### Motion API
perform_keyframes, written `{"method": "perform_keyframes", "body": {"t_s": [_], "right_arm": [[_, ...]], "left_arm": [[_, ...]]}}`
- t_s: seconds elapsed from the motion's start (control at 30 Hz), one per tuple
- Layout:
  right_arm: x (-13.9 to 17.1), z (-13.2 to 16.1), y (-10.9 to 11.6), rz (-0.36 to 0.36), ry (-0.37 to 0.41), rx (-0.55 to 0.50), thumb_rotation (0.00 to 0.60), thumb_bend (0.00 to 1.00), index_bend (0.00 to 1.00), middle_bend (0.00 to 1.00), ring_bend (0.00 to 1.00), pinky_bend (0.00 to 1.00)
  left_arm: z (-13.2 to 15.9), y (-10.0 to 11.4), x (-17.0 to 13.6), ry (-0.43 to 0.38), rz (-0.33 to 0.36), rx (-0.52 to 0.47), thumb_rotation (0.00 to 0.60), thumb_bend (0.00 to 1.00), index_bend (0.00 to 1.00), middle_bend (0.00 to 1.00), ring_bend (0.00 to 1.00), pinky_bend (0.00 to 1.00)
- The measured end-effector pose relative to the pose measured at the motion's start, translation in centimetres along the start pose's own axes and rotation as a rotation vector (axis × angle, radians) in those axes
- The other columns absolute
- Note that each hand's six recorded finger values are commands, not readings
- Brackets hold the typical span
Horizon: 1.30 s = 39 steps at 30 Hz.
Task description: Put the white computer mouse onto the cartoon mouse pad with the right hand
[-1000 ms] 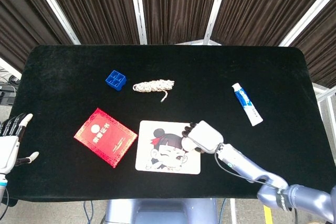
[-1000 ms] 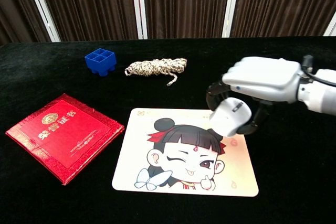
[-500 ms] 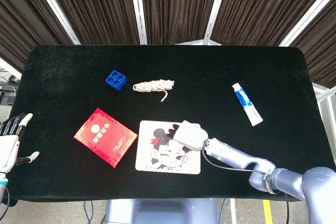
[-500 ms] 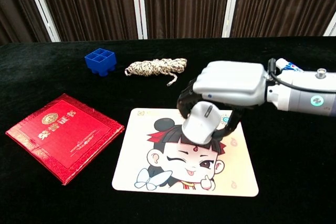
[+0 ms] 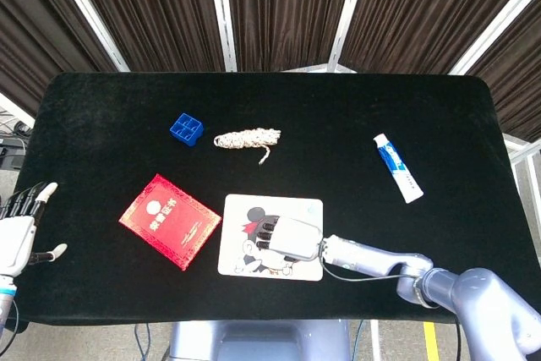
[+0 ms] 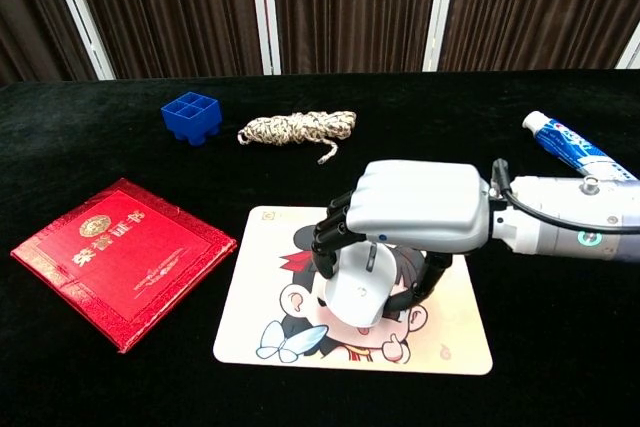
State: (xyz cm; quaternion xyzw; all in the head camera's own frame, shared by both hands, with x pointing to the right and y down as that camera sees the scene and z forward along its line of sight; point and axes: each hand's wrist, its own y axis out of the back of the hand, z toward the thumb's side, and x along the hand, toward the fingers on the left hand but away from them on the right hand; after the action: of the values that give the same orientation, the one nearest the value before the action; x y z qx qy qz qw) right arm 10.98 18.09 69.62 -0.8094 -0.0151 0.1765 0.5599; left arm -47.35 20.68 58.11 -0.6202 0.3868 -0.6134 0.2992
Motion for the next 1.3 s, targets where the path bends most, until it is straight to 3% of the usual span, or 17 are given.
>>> {"method": "perform_keyframes", "body": {"t_s": [0.17,0.33,0.47,0.87,1.3], "right_arm": [[0.2,0.0,-0.4,-0.023,-0.012,0.023,0.6,0.24,0.65,0.43,0.32,0.47],[0.4,-0.2,-0.6,-0.039,-0.037,0.035,0.6,0.22,0.53,0.29,0.15,0.26],[0.5,-0.2,-0.7,-0.041,-0.048,0.048,0.6,0.19,0.47,0.25,0.09,0.13],[1.1,-0.1,-0.5,-0.047,-0.074,0.063,0.6,0.15,0.31,0.13,0.0,0.04],[3.5,-0.5,0.2,-0.046,-0.129,0.09,0.6,0.15,0.3,0.1,0.0,0.0]], "left_arm": [[0.0,0.0,0.0,0.001,-0.002,-0.001,0.6,0.18,0.0,0.0,0.0,0.0],[0.1,0.0,0.0,0.002,0.0,-0.002,0.6,0.18,0.0,0.0,0.0,0.0],[0.1,0.0,0.0,0.002,0.0,-0.004,0.6,0.18,0.0,0.0,0.0,0.0],[0.1,0.1,0.0,0.002,-0.003,-0.01,0.6,0.18,0.0,0.0,0.0,0.0],[0.1,0.1,0.0,0.0,-0.003,-0.013,0.6,0.18,0.0,0.0,0.0,0.0]]}}
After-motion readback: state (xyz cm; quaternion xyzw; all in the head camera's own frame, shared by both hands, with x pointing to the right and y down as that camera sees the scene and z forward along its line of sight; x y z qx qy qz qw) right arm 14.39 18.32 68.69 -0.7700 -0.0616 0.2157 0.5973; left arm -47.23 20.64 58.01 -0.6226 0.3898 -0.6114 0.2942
